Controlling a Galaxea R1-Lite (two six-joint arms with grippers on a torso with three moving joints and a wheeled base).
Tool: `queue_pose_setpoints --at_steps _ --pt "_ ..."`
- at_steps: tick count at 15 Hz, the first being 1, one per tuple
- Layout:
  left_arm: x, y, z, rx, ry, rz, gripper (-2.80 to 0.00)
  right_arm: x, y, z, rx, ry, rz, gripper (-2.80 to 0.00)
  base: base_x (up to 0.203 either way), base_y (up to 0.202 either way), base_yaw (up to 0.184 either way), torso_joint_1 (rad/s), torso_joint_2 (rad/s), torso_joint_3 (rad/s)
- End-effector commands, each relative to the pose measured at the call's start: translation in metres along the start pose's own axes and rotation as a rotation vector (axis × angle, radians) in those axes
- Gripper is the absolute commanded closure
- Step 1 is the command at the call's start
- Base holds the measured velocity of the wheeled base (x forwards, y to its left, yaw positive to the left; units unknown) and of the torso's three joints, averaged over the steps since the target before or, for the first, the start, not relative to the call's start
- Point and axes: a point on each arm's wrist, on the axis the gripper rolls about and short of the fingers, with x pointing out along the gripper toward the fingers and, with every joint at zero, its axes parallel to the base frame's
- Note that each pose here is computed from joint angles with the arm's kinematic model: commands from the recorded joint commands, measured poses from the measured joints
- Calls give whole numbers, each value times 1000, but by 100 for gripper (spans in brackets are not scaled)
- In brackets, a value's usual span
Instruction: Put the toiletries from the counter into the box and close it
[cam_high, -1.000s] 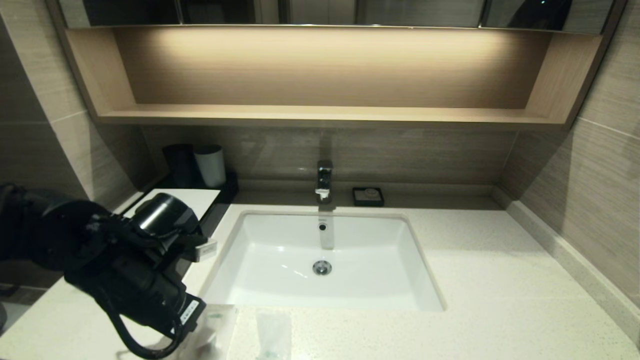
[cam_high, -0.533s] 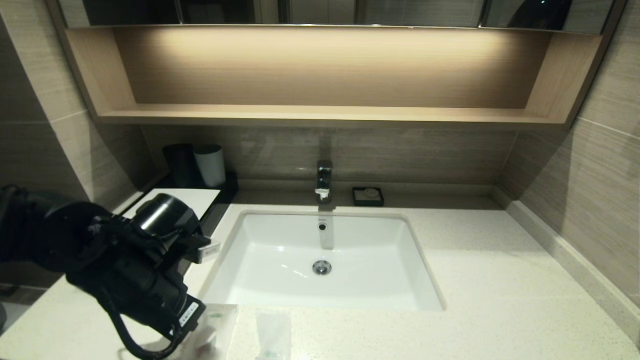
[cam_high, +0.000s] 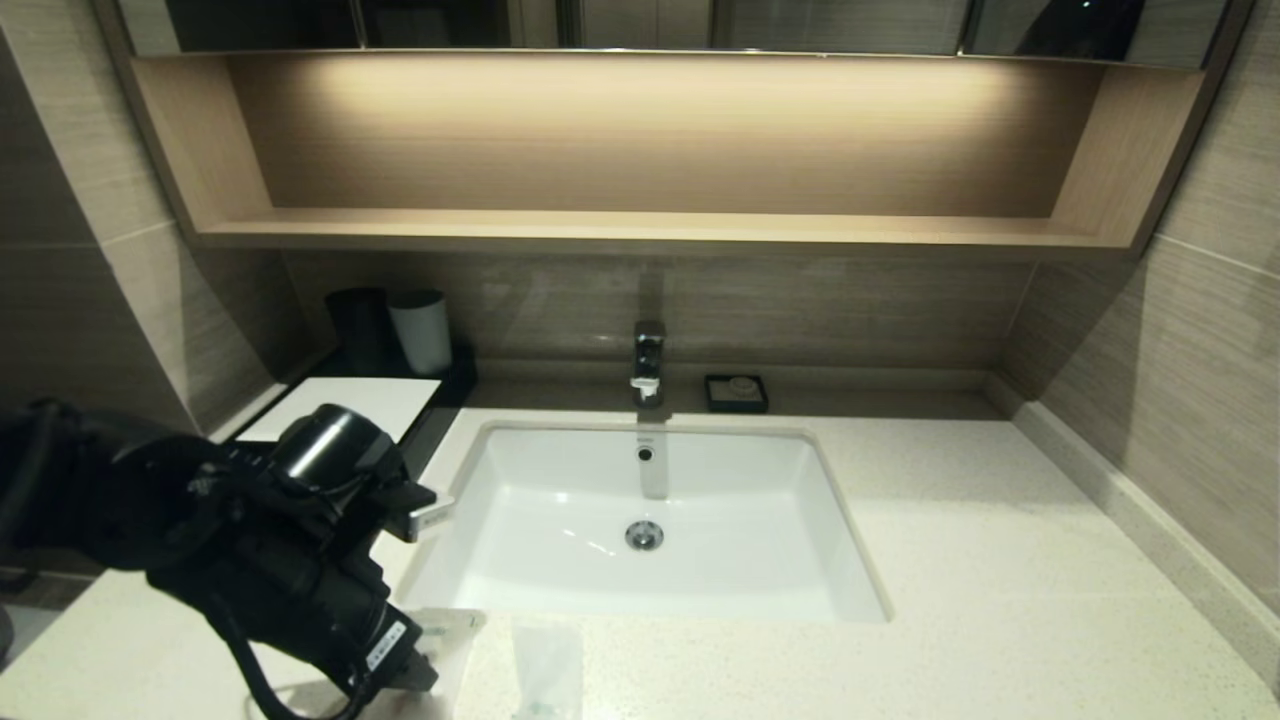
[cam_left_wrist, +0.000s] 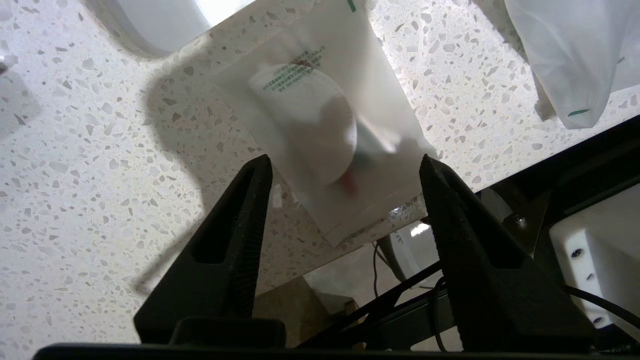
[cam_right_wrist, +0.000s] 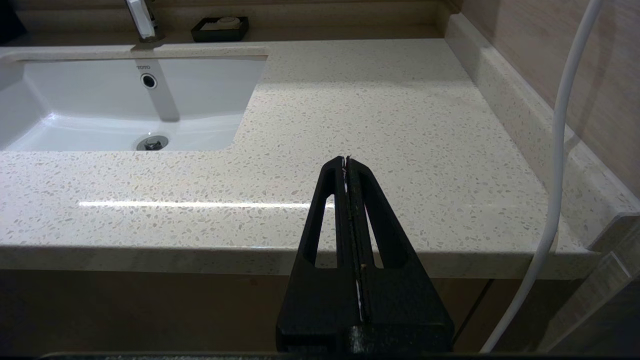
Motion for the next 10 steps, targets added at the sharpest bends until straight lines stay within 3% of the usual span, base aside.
queue_pose_setpoints --at_steps 1,10 --pt "3 0 -1 10 12 -4 -280 0 0 0 0 2 0 0 0 0 0 0 0 0" --pt "8 1 0 73 28 -5 -280 0 0 0 0 0 0 0 0 0 0 0 0 0"
